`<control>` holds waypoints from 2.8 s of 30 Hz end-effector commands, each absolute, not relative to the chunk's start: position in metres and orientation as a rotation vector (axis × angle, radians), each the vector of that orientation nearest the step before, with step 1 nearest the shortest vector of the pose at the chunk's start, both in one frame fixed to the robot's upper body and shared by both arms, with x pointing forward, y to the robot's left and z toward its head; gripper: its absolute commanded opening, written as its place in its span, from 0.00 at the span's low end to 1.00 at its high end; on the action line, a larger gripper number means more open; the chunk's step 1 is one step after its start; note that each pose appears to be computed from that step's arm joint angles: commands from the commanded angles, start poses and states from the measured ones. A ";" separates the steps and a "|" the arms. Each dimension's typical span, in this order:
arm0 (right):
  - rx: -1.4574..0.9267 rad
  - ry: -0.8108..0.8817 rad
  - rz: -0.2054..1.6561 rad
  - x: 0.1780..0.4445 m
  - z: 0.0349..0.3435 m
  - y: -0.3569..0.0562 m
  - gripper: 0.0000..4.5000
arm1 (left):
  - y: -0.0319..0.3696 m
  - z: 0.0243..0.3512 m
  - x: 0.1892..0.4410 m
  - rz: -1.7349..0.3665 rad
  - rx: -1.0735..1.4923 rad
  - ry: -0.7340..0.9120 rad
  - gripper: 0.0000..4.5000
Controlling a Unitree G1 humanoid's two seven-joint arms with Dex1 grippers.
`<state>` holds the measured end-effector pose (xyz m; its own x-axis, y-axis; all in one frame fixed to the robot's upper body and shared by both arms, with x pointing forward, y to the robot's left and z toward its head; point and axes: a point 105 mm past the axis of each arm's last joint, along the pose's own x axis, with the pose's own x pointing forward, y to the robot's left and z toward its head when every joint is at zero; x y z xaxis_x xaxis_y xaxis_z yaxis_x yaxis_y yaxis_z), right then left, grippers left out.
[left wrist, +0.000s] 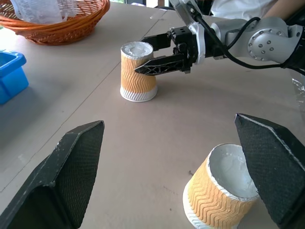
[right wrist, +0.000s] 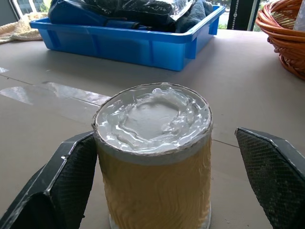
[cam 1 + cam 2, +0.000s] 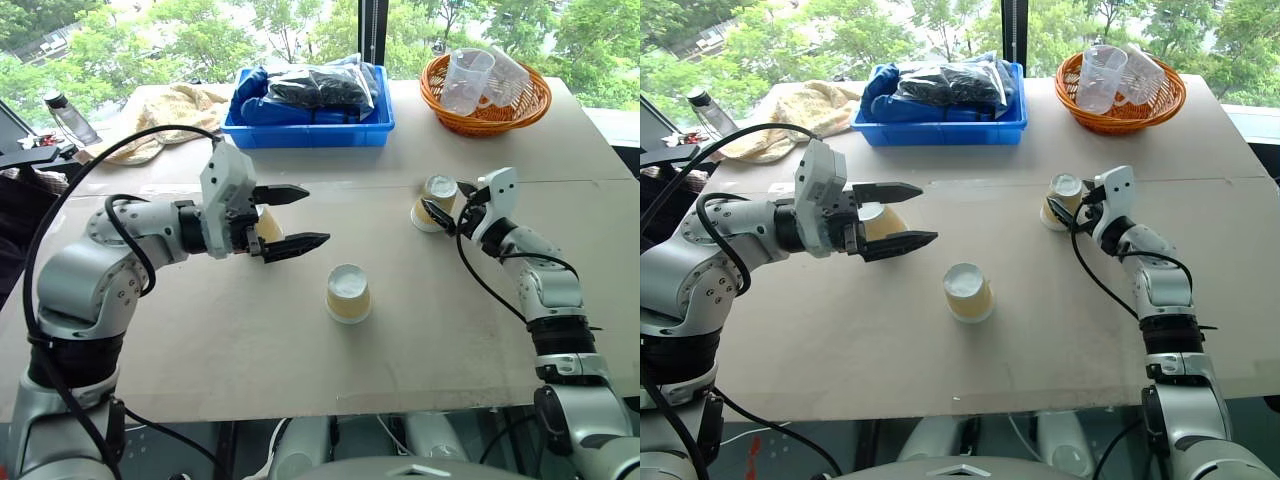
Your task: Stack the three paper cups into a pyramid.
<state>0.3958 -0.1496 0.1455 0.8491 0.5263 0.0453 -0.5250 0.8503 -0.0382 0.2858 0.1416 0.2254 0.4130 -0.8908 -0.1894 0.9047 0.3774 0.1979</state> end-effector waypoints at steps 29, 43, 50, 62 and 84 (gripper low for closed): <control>-0.113 0.001 1.317 0.239 0.135 -0.091 0.43 | 0.141 0.225 0.235 -1.483 0.292 0.053 1.00; -0.177 -0.023 1.279 0.251 0.122 -0.088 0.43 | 0.143 0.222 0.235 -1.473 0.313 0.068 1.00; -0.167 -0.034 1.282 0.253 0.121 -0.083 0.43 | 0.144 0.219 0.233 -1.479 0.318 0.079 1.00; -0.164 -0.018 1.270 0.254 0.122 -0.090 0.98 | 0.148 0.215 0.233 -1.476 0.334 0.094 1.00; -0.019 -0.149 1.184 0.232 0.208 -0.134 0.98 | 0.216 0.171 0.308 -0.472 0.114 -0.171 1.00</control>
